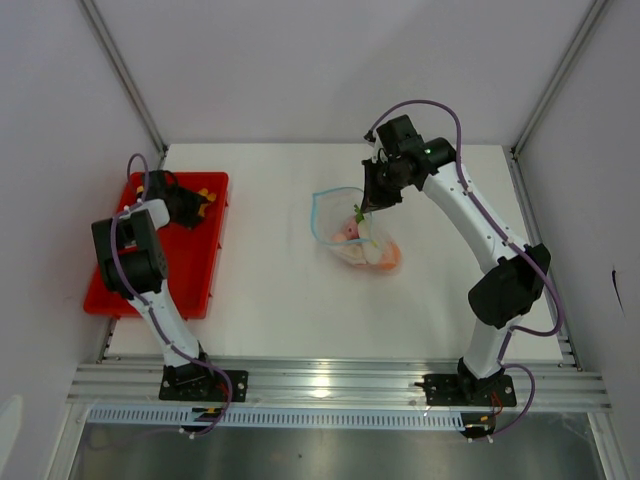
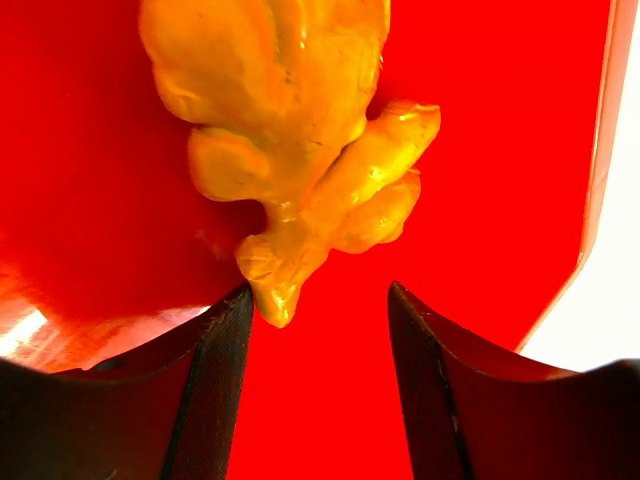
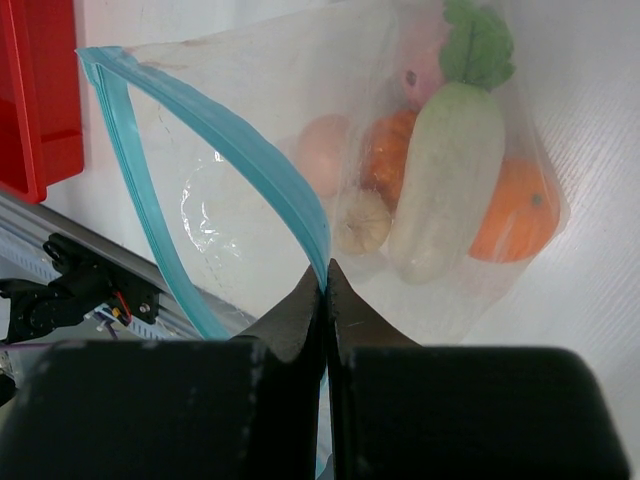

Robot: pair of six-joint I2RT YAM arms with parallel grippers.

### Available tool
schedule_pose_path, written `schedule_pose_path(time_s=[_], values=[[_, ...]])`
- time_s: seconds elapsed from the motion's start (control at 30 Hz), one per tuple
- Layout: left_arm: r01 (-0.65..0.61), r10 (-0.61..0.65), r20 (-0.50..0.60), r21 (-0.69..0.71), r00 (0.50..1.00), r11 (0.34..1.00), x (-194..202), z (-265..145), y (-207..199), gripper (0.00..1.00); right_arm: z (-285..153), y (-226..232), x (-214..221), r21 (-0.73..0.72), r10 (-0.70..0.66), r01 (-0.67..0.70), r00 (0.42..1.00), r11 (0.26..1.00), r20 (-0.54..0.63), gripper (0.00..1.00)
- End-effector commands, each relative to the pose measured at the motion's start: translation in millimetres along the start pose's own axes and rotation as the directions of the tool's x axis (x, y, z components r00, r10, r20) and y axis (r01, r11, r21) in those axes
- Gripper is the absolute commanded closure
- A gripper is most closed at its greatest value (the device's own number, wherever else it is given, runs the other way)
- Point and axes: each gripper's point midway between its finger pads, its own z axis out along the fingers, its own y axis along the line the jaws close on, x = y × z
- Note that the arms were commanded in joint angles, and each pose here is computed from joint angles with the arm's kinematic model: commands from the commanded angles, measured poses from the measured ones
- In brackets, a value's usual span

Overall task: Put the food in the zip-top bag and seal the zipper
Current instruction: Pick up the fake vegetable from the bin.

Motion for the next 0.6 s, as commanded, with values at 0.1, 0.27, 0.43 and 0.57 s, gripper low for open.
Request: schedule_pose_path(time_s=[0.1, 0.27, 0.43, 0.57], values=[[0.025, -0.027, 0.040, 0.037, 0.999, 0.999, -7, -1, -15, 0.41, -13, 6, -10, -0.006, -0.035, 0.035, 0.998, 0.999, 0.053, 1.00], [0.020, -0.026, 0.104, 0.056, 0.994, 0.998, -20, -8, -25, 0.43, -15, 5, -10, -0.002, -0.034, 0.035, 0.998, 0.999, 0.056, 1.00], [0.024, -0.033, 0.138, 0.070, 0.990, 0.997, -29, -12, -32, 0.50, -16, 4, -10, -0.004, -0.035, 0.036, 0.998, 0.999, 0.059, 1.00], [0.033, -0.044, 0.142, 0.075, 0.989, 0.997, -31, -11, -35, 0.51, -16, 4, -9, -0.005, -0.035, 0.035, 0.998, 0.999, 0.057, 1.00]])
